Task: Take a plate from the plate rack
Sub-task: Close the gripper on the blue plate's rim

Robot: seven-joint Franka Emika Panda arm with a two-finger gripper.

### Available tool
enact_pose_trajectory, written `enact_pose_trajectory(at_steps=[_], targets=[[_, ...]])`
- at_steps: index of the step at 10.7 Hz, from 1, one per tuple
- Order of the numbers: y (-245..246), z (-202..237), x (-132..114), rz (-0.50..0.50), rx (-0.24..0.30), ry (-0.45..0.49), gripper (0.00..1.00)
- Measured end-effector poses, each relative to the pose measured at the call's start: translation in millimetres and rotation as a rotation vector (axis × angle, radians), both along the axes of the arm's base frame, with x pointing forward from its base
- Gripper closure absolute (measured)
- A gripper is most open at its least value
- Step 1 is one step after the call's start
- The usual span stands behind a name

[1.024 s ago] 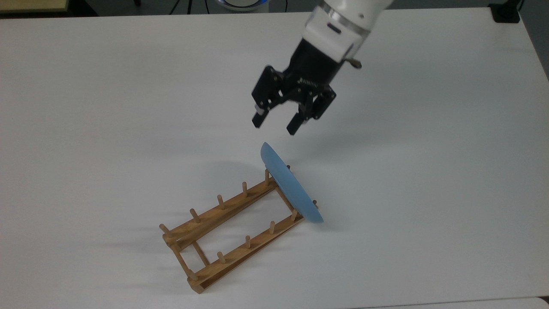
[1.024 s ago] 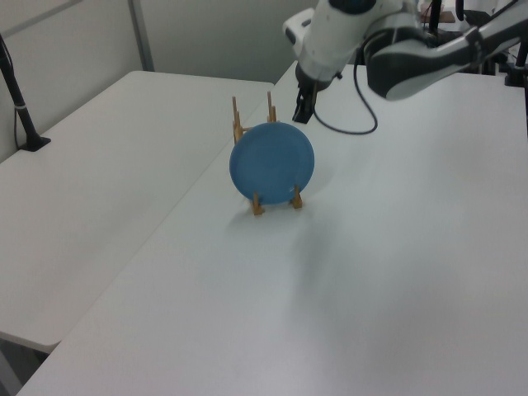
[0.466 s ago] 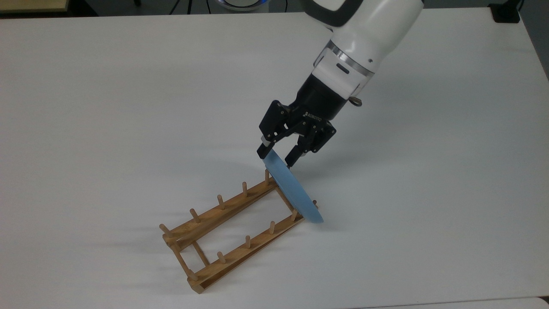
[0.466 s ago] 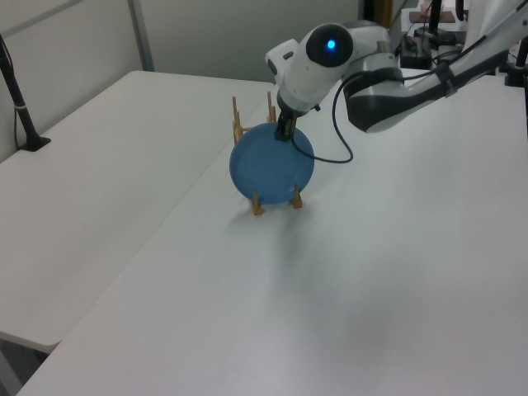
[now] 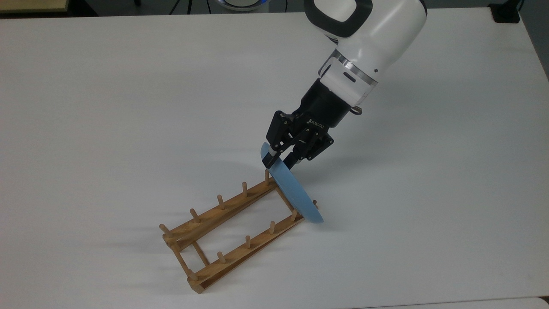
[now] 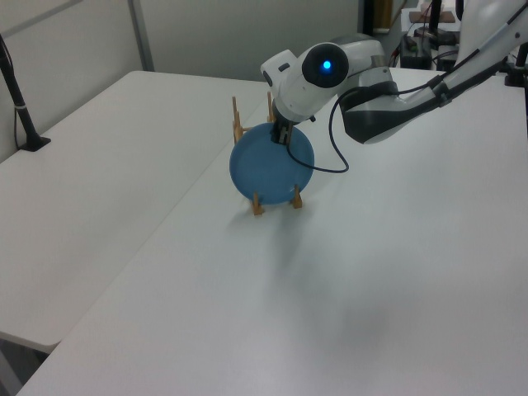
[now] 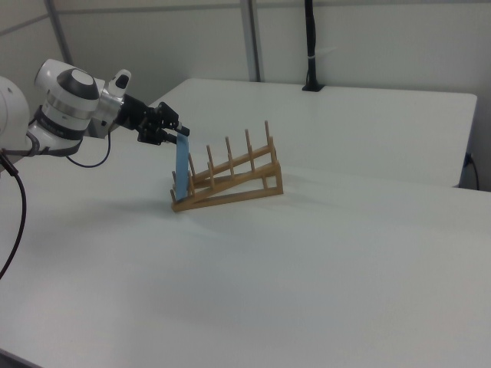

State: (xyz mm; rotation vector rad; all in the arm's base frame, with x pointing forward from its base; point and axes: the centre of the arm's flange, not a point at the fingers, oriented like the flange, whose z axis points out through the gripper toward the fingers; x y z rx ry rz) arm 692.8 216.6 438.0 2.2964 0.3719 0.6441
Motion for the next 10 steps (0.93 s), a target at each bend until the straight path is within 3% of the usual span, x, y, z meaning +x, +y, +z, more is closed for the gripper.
enact_pose_trajectory(at_steps=[5,10], targets=[[1.0,-1.9,1.2,0.024,-0.053,-0.013,0.82],[4.8,-0.6,0.6,0.042,-0.083,-0.024,0.89]])
